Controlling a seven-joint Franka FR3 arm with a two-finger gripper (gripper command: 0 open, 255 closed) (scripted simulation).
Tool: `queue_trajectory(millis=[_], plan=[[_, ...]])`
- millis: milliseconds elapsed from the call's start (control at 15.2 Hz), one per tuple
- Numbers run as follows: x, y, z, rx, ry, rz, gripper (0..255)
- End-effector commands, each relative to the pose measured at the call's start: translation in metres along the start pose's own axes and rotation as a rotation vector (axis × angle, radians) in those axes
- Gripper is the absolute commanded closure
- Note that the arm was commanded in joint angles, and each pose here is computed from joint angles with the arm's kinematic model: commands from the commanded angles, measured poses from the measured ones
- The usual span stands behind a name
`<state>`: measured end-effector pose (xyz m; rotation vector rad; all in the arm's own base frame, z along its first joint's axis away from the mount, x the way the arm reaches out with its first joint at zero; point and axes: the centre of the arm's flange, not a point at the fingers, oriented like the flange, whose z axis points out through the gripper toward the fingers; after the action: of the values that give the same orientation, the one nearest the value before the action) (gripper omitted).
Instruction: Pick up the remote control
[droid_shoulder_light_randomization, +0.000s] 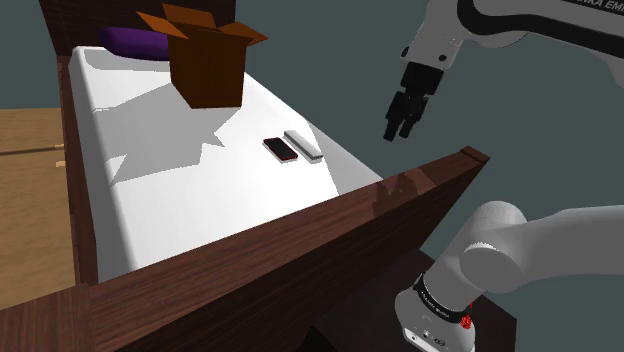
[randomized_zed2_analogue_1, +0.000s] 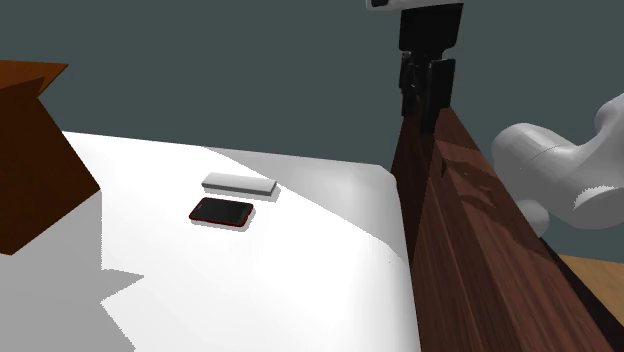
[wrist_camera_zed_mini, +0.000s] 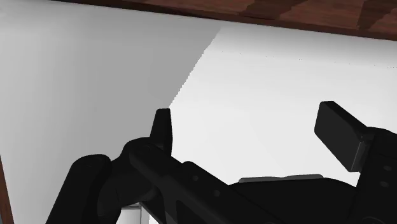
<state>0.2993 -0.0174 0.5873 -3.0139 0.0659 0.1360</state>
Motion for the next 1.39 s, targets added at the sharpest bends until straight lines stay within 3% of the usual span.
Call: queue_trajectory(millis=[0,1320], plan=[[0.0,0.0,0.0,0.0,0.0,0.0,0],[0.221,0.077,0.101,-0.068,0.047,0.085,0]])
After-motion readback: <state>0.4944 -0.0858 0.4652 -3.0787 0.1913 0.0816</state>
